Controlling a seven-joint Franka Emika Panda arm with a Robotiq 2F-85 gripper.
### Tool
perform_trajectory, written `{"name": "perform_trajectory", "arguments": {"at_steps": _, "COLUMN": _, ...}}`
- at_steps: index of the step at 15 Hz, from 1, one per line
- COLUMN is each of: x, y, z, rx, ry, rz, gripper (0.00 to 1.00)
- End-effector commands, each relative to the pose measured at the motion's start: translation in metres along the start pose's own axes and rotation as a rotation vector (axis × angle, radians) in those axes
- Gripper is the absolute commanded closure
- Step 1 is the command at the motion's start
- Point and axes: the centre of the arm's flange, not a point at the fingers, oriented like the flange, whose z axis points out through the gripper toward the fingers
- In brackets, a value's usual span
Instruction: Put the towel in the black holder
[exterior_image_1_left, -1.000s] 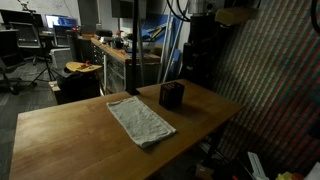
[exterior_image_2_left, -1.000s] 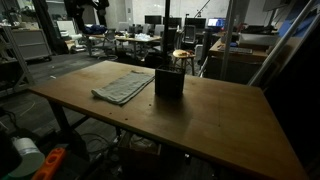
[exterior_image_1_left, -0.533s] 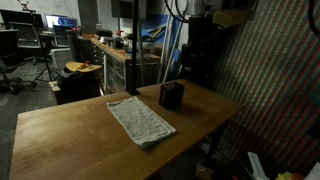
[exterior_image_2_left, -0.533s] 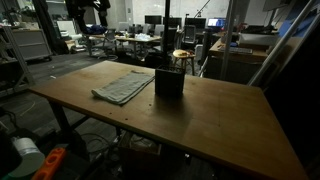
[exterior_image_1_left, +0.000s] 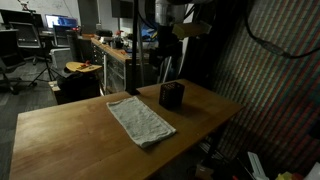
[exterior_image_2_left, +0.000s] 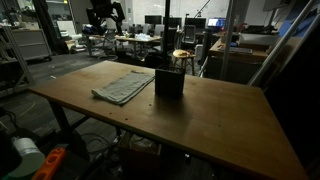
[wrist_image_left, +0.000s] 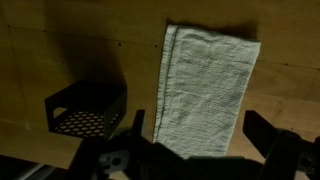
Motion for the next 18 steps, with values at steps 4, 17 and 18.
{"name": "perform_trajectory", "arguments": {"at_steps": 4, "x": 0.082, "y": 0.001, "z": 0.056, "rx": 0.055, "ry": 0.001, "rz": 0.002, "gripper": 0.00}}
{"name": "perform_trajectory", "arguments": {"at_steps": 17, "x": 0.121, "y": -0.041, "z": 0.181, "rx": 0.078, "ry": -0.098, "rz": -0.037, "gripper": 0.00}}
{"name": "perform_trajectory", "arguments": {"at_steps": 18, "x": 0.124, "y": -0.046, "z": 0.187, "rx": 0.077, "ry": -0.098, "rz": -0.040, "gripper": 0.00}}
